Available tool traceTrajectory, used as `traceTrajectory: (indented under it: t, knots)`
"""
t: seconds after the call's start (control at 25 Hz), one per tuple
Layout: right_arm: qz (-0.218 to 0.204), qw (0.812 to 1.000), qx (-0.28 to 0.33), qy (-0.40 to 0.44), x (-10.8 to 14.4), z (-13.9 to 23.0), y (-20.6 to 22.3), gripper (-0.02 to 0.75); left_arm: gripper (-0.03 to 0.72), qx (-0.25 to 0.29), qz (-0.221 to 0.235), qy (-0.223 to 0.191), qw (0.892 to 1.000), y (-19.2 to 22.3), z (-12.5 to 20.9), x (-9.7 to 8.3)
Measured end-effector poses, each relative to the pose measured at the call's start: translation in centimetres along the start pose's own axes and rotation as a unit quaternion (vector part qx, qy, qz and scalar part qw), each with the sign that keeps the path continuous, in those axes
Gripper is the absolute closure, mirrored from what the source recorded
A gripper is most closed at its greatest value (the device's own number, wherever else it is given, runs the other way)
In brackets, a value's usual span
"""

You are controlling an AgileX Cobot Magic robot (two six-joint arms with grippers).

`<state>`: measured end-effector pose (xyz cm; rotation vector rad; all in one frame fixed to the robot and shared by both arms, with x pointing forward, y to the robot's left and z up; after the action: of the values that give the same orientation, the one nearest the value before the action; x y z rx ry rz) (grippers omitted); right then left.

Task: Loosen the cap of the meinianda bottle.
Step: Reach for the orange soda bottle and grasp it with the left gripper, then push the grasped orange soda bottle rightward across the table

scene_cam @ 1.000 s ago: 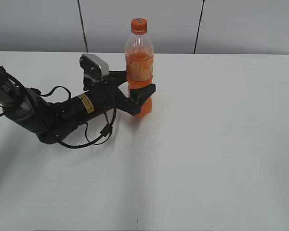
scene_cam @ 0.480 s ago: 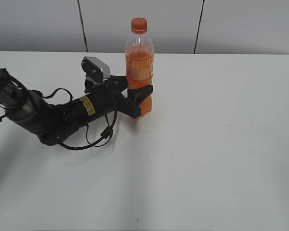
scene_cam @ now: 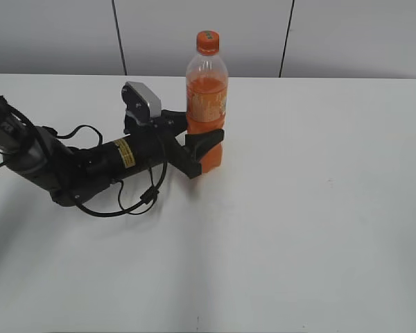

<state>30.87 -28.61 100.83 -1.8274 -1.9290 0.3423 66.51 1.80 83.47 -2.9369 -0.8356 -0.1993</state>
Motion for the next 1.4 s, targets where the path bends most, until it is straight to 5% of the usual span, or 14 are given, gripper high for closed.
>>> traceTrajectory:
  t: [0.2,0.4,0.88,1.4]
  knots:
    - [0.000,1.000,0.000,0.000,0.0,0.0,0.0,0.150,0.274,0.017,0.100,0.053,0.993,-0.6,-1.0,-2.8]
    - [0.000,1.000,0.000,0.000,0.0,0.0,0.0,0.150,0.274,0.018,0.159,0.050,0.986,-1.1,-3.3,-4.4]
    - [0.000,1.000,0.000,0.000,0.0,0.0,0.0,0.150,0.274,0.055,0.201,-0.004,0.978,-2.8,-1.6,-8.6]
    - [0.000,1.000,0.000,0.000,0.0,0.0,0.0,0.150,0.276,0.024,0.199,-0.047,0.979,-3.0,-0.7,-9.3]
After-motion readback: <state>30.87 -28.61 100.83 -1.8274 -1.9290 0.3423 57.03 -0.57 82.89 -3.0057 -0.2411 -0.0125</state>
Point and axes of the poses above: a point on each arm's last joint axis where the gripper is mounted, y pointing out along that axis toward the gripper, x along the wrist's bending axis when the last joint is at zero, z = x × y, the point moved 9 cm from there along y, pointing out along that axis toward the gripper, and after that the axes turned 11 degrees about y, right-handed, at the moved point
